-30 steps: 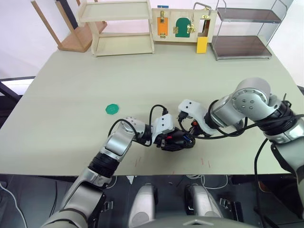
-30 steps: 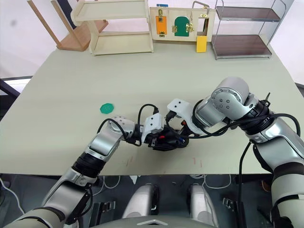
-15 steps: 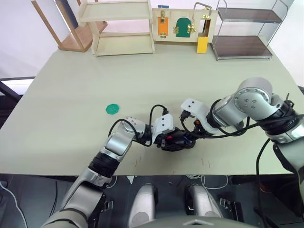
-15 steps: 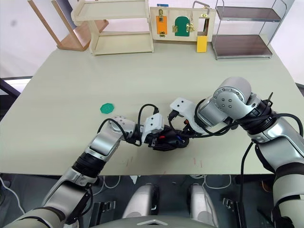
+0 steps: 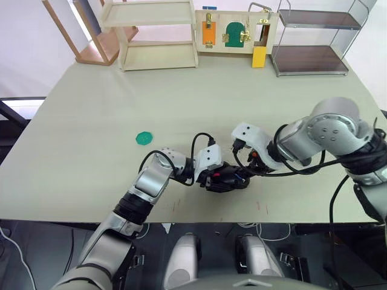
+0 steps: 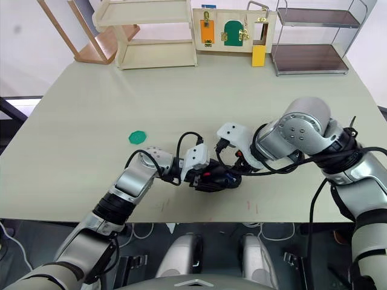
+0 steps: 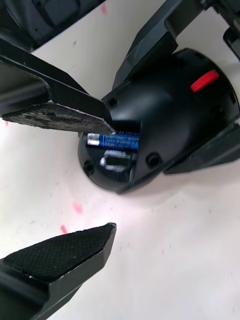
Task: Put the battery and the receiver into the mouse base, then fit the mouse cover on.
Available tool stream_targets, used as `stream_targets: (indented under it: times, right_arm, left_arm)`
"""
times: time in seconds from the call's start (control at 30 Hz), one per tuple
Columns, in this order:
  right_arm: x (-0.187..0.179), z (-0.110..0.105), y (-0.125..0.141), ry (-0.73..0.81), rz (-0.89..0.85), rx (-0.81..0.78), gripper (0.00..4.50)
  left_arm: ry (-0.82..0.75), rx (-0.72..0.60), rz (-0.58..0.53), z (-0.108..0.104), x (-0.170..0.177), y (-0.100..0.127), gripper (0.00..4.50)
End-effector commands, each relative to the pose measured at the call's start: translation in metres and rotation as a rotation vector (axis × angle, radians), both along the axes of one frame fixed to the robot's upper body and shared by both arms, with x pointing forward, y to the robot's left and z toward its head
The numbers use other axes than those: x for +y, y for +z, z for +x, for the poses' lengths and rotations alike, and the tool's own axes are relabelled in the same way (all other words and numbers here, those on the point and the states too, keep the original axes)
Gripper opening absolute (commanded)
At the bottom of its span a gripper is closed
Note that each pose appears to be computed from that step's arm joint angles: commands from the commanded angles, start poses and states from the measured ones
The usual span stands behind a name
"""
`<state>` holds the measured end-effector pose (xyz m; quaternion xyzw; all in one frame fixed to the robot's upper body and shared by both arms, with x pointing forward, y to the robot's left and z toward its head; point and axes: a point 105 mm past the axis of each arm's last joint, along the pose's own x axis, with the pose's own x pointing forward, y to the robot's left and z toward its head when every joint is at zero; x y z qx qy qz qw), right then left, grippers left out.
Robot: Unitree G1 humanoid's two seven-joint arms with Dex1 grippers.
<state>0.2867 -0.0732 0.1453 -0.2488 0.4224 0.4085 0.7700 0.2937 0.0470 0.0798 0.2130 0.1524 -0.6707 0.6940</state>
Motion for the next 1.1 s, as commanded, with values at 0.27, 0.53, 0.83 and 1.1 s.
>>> stream_targets:
  times: [0.27,0.53,0.83,1.1]
  right_arm:
    - [-0.012,-0.005,0.031,0.040,0.190,-0.104,2.28]
    - [-0.011,-0.007,0.032,0.046,0.414,-0.203,0.18]
    - [-0.012,-0.009,0.020,0.040,0.571,-0.291,0.18]
    - [-0.016,-0.013,0.001,0.084,0.628,-0.337,0.18]
  left_arm:
    - [-0.008,0.085,0.067,-0.010,0.004,-0.024,3.04]
    - [-0.006,0.083,0.072,-0.008,0.006,-0.023,3.04]
    - [-0.001,0.081,0.073,-0.007,0.007,-0.023,3.04]
    - [-0.001,0.081,0.072,-0.006,0.007,-0.022,3.04]
